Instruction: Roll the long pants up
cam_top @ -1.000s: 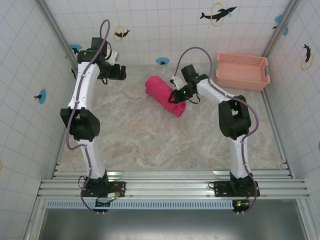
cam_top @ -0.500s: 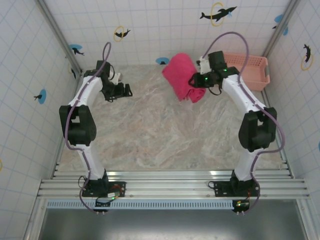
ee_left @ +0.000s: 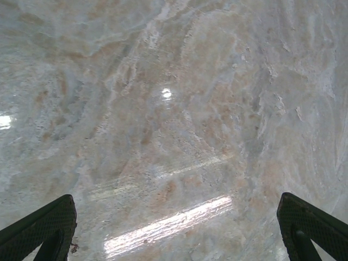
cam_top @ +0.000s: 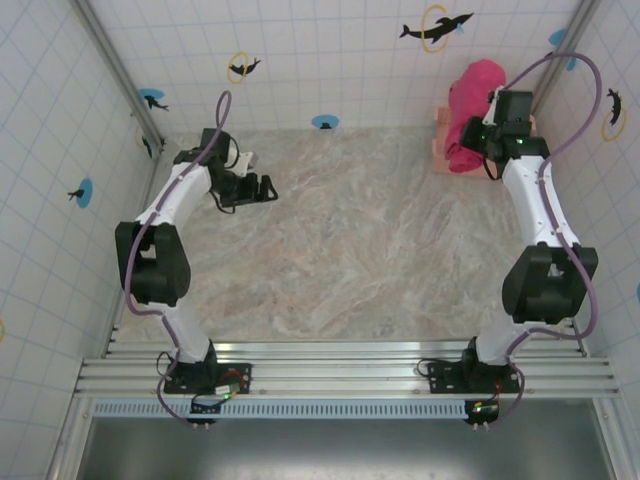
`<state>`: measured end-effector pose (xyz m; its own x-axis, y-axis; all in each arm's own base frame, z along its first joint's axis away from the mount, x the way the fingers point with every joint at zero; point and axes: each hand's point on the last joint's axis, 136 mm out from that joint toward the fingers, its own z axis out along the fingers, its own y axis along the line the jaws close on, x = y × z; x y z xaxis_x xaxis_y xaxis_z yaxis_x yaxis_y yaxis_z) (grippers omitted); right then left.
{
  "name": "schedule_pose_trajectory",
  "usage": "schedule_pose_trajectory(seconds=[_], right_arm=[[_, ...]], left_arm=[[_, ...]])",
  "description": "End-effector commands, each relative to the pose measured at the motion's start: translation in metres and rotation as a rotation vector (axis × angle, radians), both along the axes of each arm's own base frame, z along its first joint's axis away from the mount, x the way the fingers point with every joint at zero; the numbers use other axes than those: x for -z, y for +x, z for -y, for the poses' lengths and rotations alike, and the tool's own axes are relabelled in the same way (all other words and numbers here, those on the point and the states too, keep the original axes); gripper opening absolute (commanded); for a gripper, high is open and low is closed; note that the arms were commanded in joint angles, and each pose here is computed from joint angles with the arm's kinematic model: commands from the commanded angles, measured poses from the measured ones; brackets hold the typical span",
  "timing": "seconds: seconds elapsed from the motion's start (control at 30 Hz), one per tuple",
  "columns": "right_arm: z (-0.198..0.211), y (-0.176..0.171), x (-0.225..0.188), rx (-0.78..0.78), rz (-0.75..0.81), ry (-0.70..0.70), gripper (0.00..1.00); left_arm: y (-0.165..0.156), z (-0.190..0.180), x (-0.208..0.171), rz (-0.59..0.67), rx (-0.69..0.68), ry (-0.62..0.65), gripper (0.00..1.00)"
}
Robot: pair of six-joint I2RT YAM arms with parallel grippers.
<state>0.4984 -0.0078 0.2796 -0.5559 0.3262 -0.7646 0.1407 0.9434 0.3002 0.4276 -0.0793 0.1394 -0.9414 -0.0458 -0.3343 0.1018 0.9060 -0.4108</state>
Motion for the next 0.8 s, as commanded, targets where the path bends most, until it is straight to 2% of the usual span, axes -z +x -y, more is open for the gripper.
schedule_pose_trajectory(seconds=[0.0, 0.4, 0.77], right_arm=[[0.013, 0.028, -0.065, 0.042, 0.218, -0.072, 0.29], [0.047, 0.076, -0.026, 0.198, 0.222, -0.095, 0.31], [0.055, 0.146, 0.054, 0.225, 0.128, -0.081, 0.33]], left_arm=[[-0.012, 0.013, -0.003, -0.012, 0.044, -0.027, 0.97], [-0.017, 0.017, 0.002, -0.071, 0.075, 0.009, 0.97], [-0.007, 0.022, 0.002, -0.097, 0.088, -0.015, 0.97]])
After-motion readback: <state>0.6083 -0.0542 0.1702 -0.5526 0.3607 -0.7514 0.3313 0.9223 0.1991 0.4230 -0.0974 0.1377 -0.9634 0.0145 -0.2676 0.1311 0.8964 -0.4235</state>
